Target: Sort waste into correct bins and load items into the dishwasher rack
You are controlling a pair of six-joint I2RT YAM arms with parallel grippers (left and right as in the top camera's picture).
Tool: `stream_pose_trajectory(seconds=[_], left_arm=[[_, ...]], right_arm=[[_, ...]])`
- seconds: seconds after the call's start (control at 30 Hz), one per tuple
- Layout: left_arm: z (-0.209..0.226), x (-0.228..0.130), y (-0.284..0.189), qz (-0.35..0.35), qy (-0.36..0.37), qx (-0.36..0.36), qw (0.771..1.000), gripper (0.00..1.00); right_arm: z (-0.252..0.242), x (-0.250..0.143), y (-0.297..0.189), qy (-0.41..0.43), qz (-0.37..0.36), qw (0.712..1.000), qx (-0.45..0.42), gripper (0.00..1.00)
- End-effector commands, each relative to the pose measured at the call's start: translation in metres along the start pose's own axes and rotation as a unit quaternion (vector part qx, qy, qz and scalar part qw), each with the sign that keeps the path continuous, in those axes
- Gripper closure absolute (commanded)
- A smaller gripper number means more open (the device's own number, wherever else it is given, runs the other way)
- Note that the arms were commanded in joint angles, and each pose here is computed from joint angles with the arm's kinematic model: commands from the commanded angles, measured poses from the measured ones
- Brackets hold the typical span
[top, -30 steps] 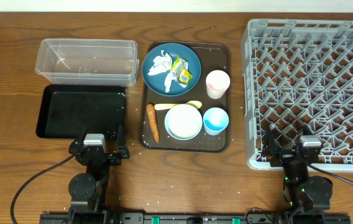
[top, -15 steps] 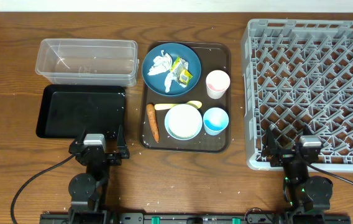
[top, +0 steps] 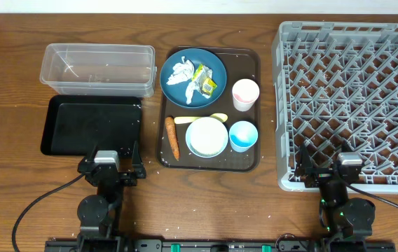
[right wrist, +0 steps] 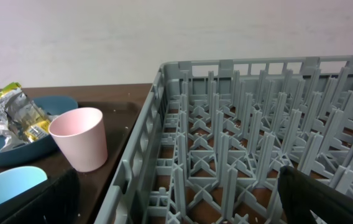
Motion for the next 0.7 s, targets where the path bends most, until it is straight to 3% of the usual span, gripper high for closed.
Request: stream_pose_trajectory(seconds=[0.0,0.27,0.4,0.67], left_arm=[[0.002,-0.013,0.001,0.028,0.01,0.008,1.0,0.02],[0.002,-0.013,0.001,0.028,0.01,0.008,1.0,0.02],[0.001,-0.012,0.001,0.027,0.009,0.004,1.0,0.02],[-0.001,-0.012,0.001,0.026,0.007,-0.012,1.0,0.02]], right_arm=[[-0.001,-0.001,0.0,0.006,0.003,1.0,-0.005,0.01],[-0.001,-0.001,0.0,0.005,0.003,1.0,-0.006,0.01],[-0.011,0.0,-0.001,-0.019,-0.001,0.998,-0.066,0.01],[-0.01,0.001,0.0,-0.016,-0.005,0.998,-0.06,0.01]])
Point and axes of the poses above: each gripper's point midway between its finger pads, its own y axis out along the fingers, its own z axis along the line the jaws close on, x = y × z, the point moved 9 cm from there along -y, back along the fingers, and after that the axes turned 3 degrees about -y, right-handed, at the moved point
